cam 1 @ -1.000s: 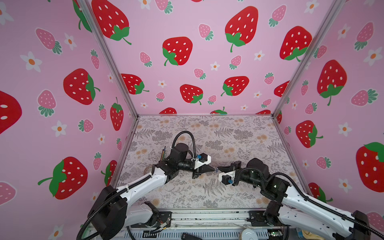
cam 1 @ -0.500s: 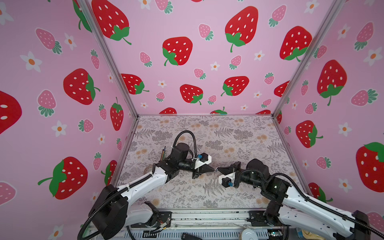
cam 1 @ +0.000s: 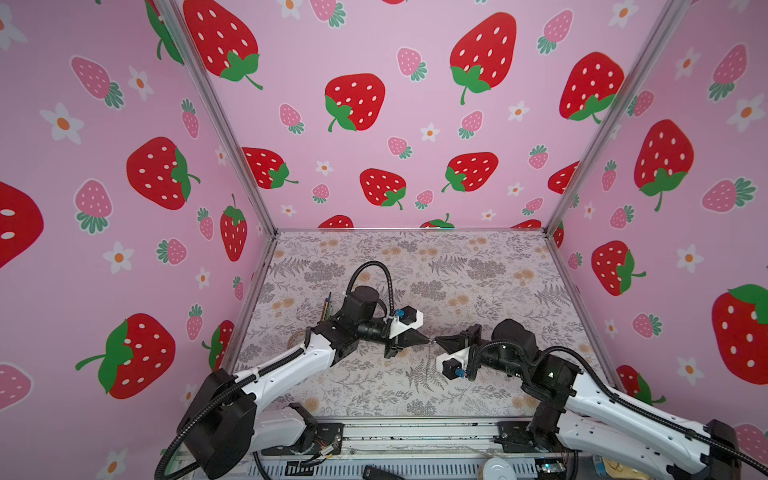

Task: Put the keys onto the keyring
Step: 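Grip the blue-tagged key at the split ring with the right gripper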

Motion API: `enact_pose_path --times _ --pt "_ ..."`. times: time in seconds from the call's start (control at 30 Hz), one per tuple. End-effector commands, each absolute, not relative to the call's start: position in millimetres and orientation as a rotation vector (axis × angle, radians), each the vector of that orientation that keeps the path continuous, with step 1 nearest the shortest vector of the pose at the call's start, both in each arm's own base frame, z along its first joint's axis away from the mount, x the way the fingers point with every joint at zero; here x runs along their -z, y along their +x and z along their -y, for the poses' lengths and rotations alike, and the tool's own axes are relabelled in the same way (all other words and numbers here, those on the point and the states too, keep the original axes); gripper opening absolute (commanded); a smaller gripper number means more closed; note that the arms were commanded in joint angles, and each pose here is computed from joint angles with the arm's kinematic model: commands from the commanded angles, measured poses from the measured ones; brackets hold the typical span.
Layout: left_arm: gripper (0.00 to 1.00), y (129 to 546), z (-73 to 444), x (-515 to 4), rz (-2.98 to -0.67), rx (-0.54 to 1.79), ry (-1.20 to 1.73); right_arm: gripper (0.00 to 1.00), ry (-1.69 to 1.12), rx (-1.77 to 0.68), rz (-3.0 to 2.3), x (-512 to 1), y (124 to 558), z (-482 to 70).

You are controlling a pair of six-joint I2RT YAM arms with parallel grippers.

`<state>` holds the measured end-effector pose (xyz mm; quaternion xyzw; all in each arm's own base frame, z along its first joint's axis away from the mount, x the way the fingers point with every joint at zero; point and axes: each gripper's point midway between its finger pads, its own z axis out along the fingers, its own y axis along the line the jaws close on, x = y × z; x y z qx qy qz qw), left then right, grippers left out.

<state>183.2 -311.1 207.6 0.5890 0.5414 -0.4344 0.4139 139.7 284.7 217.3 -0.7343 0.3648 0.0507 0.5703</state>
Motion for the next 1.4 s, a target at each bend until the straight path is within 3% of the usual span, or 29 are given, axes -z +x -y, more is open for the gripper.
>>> enact_pose_path --times 0.0,1.03,1.37 --pt "0.00 184 316 -232 -1.272 1.085 1.491 0.00 -1.770 -0.108 -0.815 -220 134 -286" --pt "0.00 187 315 -237 -1.264 1.068 1.474 0.00 -2.020 -0.022 -0.791 -192 132 -276" --pt "0.00 193 315 -240 -1.272 1.051 1.433 0.00 -1.978 -0.034 -0.816 -186 134 -278"
